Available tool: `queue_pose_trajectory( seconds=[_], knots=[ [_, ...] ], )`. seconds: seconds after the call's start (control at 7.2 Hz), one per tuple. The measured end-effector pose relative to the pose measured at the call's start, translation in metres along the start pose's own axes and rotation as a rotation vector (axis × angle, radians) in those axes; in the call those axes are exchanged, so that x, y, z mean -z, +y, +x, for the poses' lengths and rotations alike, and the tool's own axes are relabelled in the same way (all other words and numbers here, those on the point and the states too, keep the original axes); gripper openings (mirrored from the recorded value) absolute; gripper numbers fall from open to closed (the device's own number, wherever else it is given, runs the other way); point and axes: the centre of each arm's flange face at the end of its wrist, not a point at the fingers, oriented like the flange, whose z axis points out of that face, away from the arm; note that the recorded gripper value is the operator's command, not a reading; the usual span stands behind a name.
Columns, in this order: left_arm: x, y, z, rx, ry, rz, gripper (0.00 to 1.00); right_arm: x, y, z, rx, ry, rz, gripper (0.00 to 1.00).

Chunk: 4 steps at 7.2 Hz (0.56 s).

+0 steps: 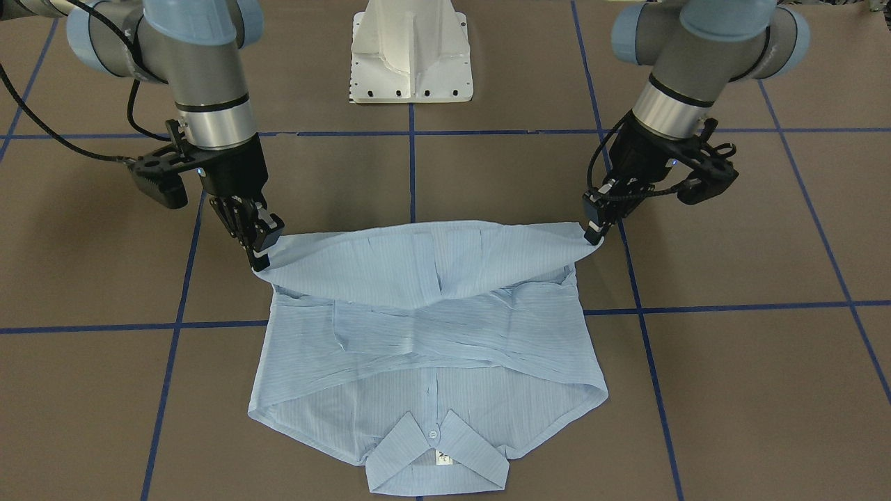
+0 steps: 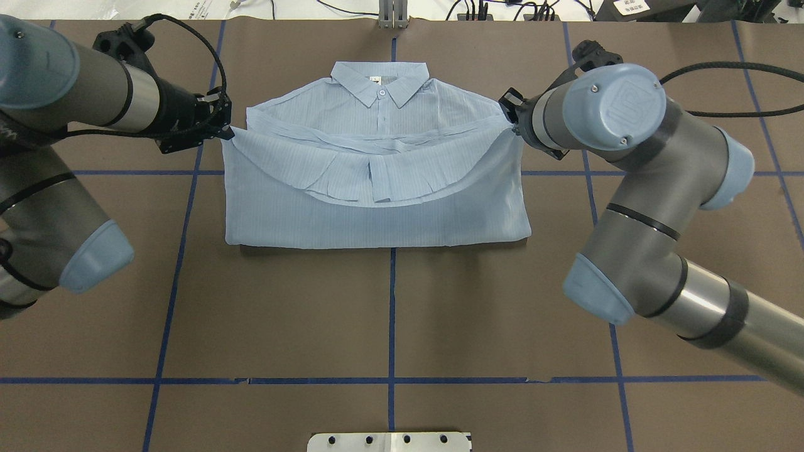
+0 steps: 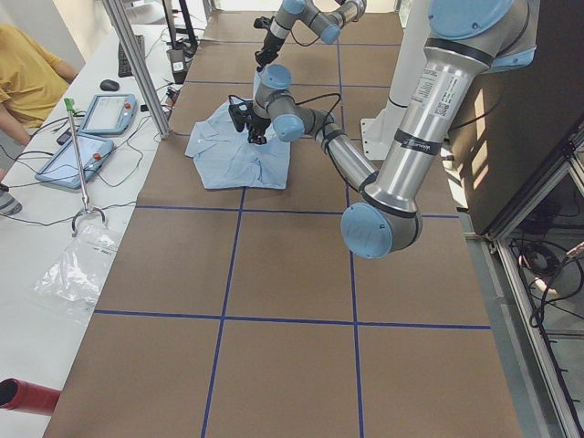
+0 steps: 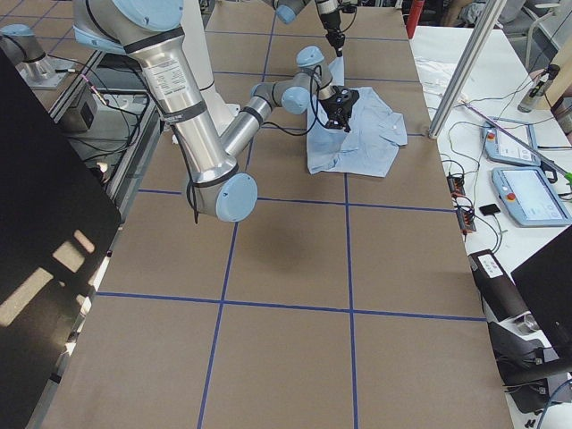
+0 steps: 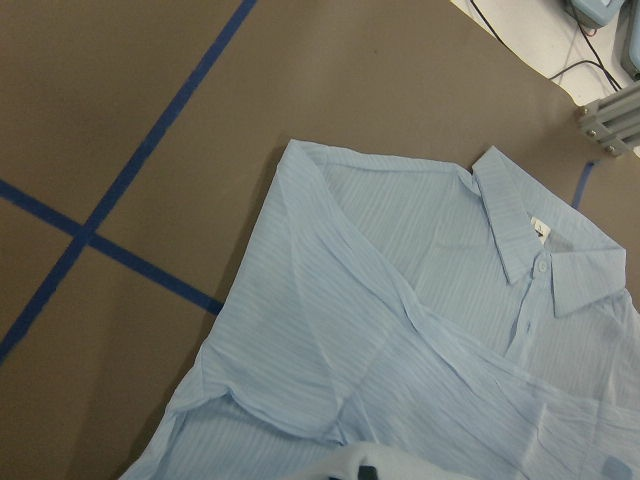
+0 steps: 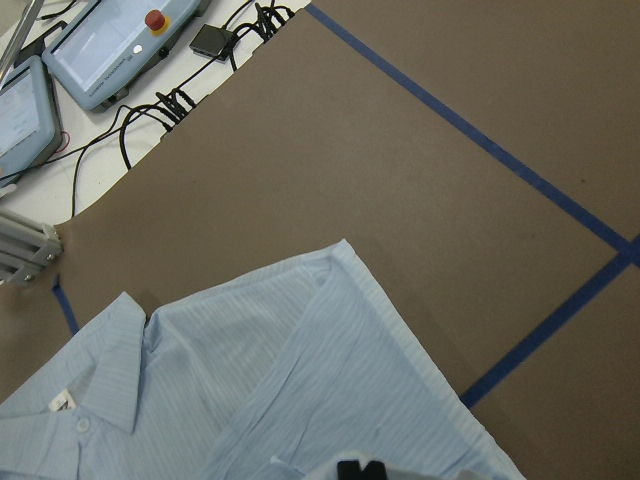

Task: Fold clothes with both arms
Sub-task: 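Lift the hem and fold it toward the collar with both grippers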

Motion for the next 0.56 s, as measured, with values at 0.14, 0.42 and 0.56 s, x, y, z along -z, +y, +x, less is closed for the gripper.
queue_pose_trajectory(
  seconds=[0.14, 0.42, 0.56],
  knots=[
    [-0.023, -0.023, -0.002, 0.002, 0.015, 0.018, 0.0, -0.024, -0.011, -0.019, 0.005, 0.033, 0.025, 0.0],
    [-0.064, -0.059, -0.006, 0.011, 0.031, 0.042, 0.0, -0.066, -0.028, -0.05, -0.005, 0.083, 0.036, 0.0],
    [-0.081, -0.076, -0.006, 0.018, 0.03, 0.054, 0.0, -0.088, -0.038, -0.056, -0.014, 0.089, 0.035, 0.0]
  ],
)
